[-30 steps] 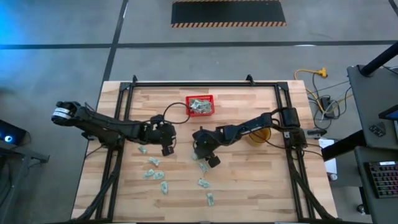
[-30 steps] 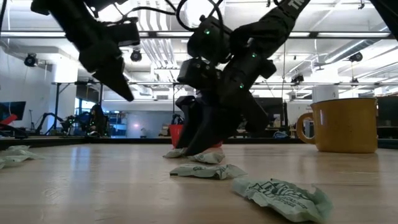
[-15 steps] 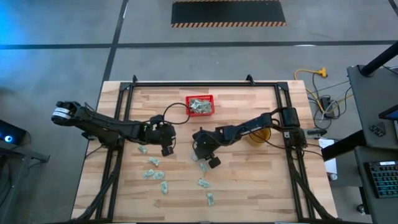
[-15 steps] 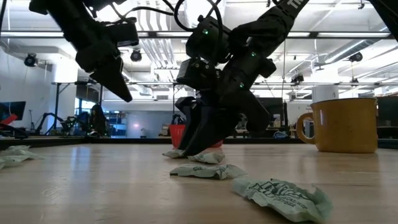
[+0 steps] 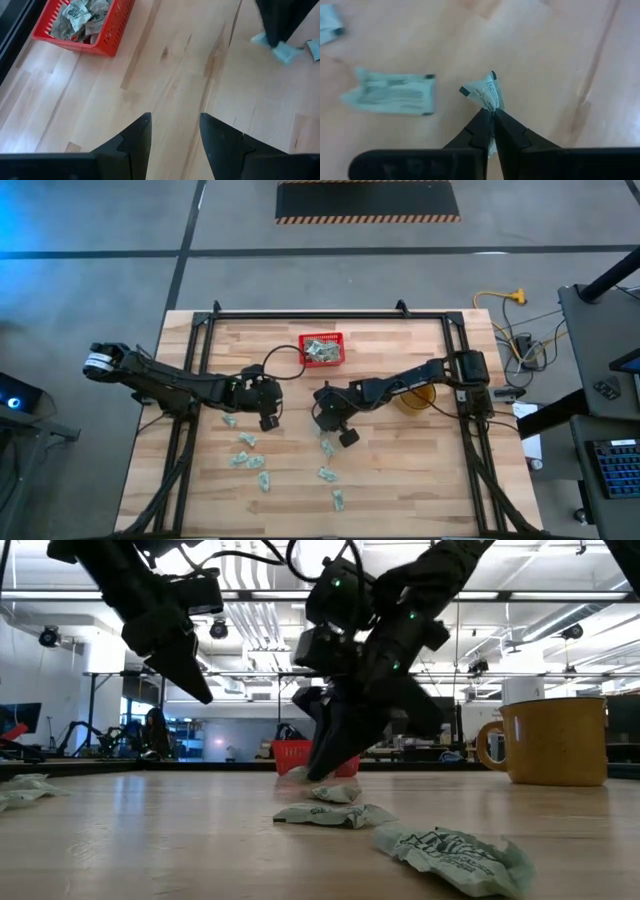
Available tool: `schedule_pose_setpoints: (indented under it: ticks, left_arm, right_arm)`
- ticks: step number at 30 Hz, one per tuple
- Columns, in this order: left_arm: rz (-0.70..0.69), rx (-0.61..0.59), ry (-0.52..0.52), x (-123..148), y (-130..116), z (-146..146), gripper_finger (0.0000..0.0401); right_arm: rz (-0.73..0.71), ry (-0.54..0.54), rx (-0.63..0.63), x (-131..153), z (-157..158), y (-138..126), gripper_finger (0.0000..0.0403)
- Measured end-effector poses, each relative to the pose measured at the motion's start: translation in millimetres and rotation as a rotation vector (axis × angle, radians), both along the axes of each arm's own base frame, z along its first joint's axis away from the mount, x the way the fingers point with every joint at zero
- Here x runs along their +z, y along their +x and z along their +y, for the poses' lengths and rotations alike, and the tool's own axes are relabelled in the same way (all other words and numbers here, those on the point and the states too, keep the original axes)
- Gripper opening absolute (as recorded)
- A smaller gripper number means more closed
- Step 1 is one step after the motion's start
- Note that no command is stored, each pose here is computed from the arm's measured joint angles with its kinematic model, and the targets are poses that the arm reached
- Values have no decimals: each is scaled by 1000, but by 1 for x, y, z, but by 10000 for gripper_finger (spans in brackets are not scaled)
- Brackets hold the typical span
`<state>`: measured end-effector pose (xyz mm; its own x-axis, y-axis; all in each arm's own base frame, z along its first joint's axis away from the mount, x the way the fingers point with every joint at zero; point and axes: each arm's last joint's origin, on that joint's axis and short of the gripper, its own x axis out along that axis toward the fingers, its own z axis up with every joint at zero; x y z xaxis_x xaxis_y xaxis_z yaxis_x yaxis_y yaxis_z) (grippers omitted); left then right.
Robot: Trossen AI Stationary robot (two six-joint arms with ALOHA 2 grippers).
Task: Pick and place Stevia / Truvia into bins
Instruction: Put the white stevia packet into the red bin
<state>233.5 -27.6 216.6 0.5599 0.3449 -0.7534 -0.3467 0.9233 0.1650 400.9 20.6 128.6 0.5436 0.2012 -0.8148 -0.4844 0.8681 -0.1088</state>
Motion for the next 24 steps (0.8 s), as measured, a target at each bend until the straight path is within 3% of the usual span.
schedule_pose_setpoints:
  ticks: [9, 16, 24]
  left_arm:
    - [-6, 1, -1, 0, 0, 0, 151]
    - [-10, 1, -1, 1, 1, 0, 151]
    - [-10, -5, 3, 1, 1, 0, 151]
  right_arm:
    - [39, -211, -177, 23, -9, -13, 13]
    - [-23, -376, -339, 46, -20, -17, 13]
    - [-106, -454, -431, 53, -65, -12, 13]
